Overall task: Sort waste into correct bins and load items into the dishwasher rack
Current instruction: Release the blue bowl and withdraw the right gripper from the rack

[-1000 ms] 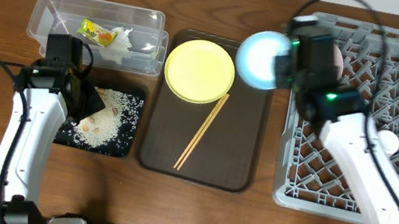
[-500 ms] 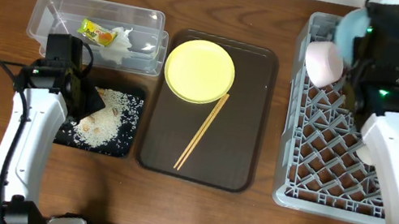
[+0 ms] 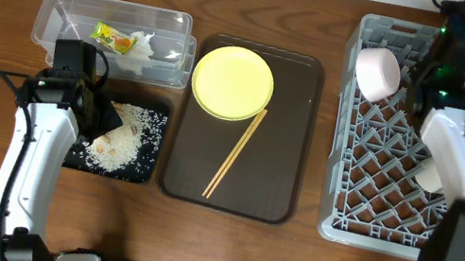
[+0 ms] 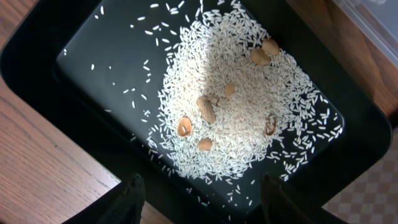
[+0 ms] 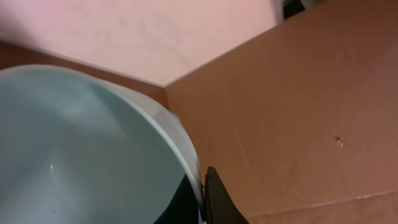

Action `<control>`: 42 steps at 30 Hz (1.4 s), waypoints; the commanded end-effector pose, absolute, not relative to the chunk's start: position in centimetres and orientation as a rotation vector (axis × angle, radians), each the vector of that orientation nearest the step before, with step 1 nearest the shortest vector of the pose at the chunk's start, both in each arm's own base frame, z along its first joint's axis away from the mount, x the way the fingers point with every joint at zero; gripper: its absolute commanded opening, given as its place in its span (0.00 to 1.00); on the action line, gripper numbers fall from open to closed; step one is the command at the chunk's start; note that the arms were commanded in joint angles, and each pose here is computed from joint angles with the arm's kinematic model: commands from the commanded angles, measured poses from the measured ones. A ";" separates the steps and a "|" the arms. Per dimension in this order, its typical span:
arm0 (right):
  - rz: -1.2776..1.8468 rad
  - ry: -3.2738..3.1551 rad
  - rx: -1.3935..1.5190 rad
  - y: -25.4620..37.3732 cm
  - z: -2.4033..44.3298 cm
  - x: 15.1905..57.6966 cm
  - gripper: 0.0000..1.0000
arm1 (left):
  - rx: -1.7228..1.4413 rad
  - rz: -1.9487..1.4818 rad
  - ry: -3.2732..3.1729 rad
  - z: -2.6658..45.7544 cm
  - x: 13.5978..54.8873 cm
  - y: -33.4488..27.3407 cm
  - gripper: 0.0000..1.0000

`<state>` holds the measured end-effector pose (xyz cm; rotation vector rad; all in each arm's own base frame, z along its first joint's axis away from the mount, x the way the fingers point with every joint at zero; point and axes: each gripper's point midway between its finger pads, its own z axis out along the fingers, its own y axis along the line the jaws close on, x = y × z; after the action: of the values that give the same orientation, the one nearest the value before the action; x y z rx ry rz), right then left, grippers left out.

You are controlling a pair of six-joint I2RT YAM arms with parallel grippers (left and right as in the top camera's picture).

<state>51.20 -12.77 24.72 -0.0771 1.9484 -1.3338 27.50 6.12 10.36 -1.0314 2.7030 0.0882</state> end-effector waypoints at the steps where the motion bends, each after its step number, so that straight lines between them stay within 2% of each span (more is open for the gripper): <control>1: -1.459 1.976 -0.027 -14.6 23.1 50.7 0.01 | -1.041 0.089 2.681 10.9 27.7 6.4 0.62; 11: -1.455 2.024 -0.050 -14.4 18.5 51.9 0.01 | -1.041 0.089 2.681 10.9 27.7 6.4 0.62; 20: -1.297 2.069 -0.098 -10.8 16.2 52.7 0.01 | -1.041 0.089 2.681 10.9 27.7 6.3 0.62; 26: -1.211 2.162 -0.034 -9.6 13.5 51.4 0.01 | -1.041 0.089 2.681 10.9 27.7 6.3 0.62; 29: -1.183 2.224 0.015 -9.5 12.0 50.2 0.10 | -1.041 0.089 2.681 10.9 27.7 6.3 0.62; 33: -1.136 2.303 0.074 -8.9 10.4 48.5 0.14 | -1.041 0.089 2.681 10.9 27.7 6.3 0.62; 37: -0.985 2.370 0.102 -7.4 9.7 47.7 0.22 | -1.041 0.089 2.681 10.9 27.7 6.3 0.62; 40: -0.839 2.375 0.102 -6.1 11.0 48.0 0.34 | -1.041 0.089 2.681 10.9 27.7 6.3 0.62; 42: -0.727 2.360 0.085 -5.0 12.9 48.1 0.48 | -1.041 0.089 2.681 10.9 27.7 6.3 0.62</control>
<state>47.19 -8.34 10.72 0.0733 2.3866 -1.0087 27.49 6.11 10.36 -1.0314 2.7034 0.0877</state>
